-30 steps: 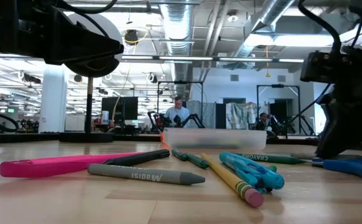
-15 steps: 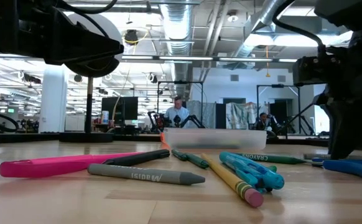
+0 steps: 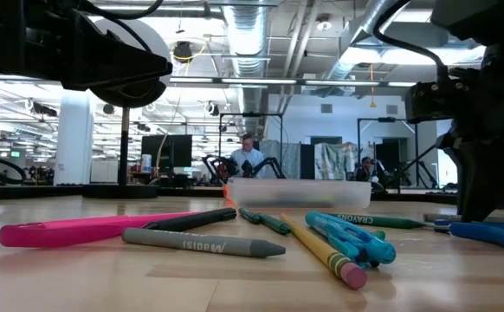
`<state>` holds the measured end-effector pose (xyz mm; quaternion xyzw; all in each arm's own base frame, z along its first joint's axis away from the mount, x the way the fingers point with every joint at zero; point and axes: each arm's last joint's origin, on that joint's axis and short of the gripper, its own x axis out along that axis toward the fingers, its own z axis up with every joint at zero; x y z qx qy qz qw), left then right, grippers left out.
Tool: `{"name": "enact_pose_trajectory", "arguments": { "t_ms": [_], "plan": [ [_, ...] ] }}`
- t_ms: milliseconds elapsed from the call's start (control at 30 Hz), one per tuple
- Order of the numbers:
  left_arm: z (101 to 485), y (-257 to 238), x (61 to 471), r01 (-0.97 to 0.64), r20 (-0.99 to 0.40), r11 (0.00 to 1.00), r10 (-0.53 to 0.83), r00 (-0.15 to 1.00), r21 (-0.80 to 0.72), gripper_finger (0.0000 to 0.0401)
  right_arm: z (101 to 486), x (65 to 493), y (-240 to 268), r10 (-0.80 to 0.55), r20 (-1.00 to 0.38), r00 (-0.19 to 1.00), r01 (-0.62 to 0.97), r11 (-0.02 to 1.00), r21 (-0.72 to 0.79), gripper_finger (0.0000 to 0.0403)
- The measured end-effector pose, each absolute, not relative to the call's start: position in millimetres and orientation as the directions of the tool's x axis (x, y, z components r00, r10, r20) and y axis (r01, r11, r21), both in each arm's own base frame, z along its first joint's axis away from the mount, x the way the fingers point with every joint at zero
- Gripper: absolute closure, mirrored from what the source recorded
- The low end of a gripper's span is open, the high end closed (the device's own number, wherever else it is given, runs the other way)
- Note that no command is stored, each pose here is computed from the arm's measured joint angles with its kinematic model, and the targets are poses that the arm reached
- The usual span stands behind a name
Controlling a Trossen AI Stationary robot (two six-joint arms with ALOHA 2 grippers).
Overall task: Pick & place school supplies into a supply box
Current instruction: Put the gray crayon into the orange supply box
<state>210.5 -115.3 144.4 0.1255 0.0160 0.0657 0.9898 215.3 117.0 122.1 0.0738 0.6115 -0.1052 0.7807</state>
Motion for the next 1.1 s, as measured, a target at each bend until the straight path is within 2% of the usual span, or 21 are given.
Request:
{"name": "enact_pose_trajectory", "arguments": {
  "t_ms": [233,433,667,1100],
  "plan": [
    [144.4,-115.3,210.5,-0.126,-0.015,0.960,0.134,0.991,0.251,0.0270,122.0,217.3,113.3,-0.056,-0.974,0.218,0.270,0.963,0.005,0.0349],
    [144.4,-115.3,210.5,-0.126,-0.015,0.960,0.134,0.991,0.251,0.0270,122.5,218.4,111.6,-0.041,-0.977,0.209,0.246,0.969,0.012,0.0392],
    [144.3,-115.3,210.5,-0.126,-0.015,0.960,0.134,0.991,0.251,0.0270,122.5,218.3,111.6,-0.045,-0.977,0.210,0.205,0.979,-0.001,0.0392],
    [142.5,-115.3,210.5,-0.122,-0.032,0.957,0.135,0.990,0.264,0.0270,123.9,217.4,118.5,-0.170,-0.938,0.302,0.043,0.985,-0.165,0.0399]
  ]
}}
